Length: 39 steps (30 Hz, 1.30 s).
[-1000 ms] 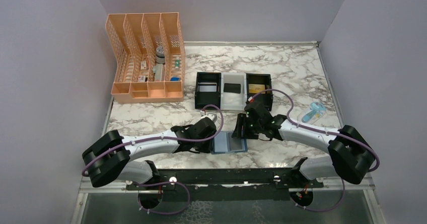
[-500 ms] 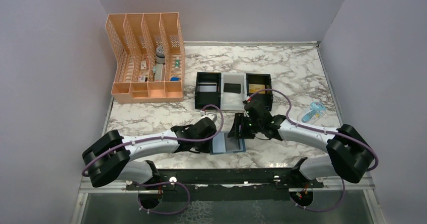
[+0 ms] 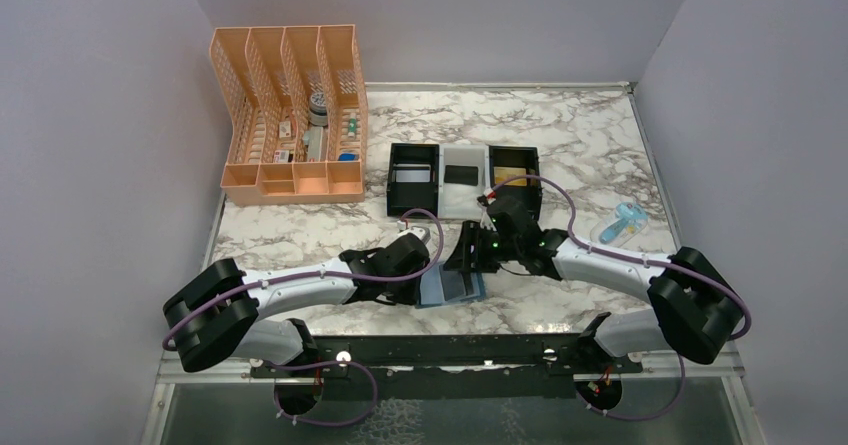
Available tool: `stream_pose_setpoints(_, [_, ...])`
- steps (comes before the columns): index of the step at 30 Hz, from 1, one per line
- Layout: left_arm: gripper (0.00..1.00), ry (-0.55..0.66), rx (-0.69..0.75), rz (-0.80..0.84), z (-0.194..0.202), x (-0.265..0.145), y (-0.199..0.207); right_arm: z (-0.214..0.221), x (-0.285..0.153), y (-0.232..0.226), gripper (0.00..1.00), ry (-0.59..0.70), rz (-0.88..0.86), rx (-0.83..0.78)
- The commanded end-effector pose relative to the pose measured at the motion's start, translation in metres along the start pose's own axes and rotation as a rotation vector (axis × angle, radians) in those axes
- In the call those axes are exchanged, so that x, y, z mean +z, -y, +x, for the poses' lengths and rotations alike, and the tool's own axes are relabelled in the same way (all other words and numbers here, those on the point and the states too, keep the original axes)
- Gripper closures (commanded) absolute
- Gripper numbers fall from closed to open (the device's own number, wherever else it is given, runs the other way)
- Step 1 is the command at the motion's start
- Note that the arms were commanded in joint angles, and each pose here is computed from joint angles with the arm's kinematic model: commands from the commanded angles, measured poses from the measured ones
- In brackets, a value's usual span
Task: Take the credit cards out of the card holder
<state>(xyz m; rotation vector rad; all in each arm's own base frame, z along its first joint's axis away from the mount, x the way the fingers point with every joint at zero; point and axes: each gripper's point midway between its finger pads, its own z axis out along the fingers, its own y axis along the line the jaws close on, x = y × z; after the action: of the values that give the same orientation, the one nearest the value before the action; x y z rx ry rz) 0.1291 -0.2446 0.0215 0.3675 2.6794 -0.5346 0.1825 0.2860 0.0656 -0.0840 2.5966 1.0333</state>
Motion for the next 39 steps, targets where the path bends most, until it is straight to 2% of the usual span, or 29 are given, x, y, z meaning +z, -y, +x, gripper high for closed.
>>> stream_pose_setpoints(1, [0.81, 0.030, 0.008, 0.018, -0.008, 0.001, 0.007, 0.001, -0.004, -0.021, 0.51, -0.012, -0.105, 0.000])
stream_pose_setpoints(29, [0.80, 0.070, -0.019, 0.023, -0.011, -0.007, 0.004, 0.014, 0.009, -0.054, 0.51, -0.139, -0.318, 0.011])
stream_pose_setpoints(34, [0.79, 0.084, -0.045, 0.015, -0.008, -0.013, -0.002, 0.012, 0.008, -0.054, 0.50, -0.130, -0.314, 0.011])
stream_pose_setpoints(39, [0.78, 0.095, -0.065, 0.013, -0.004, -0.019, -0.007, 0.006, 0.008, -0.040, 0.50, -0.073, -0.222, 0.032])
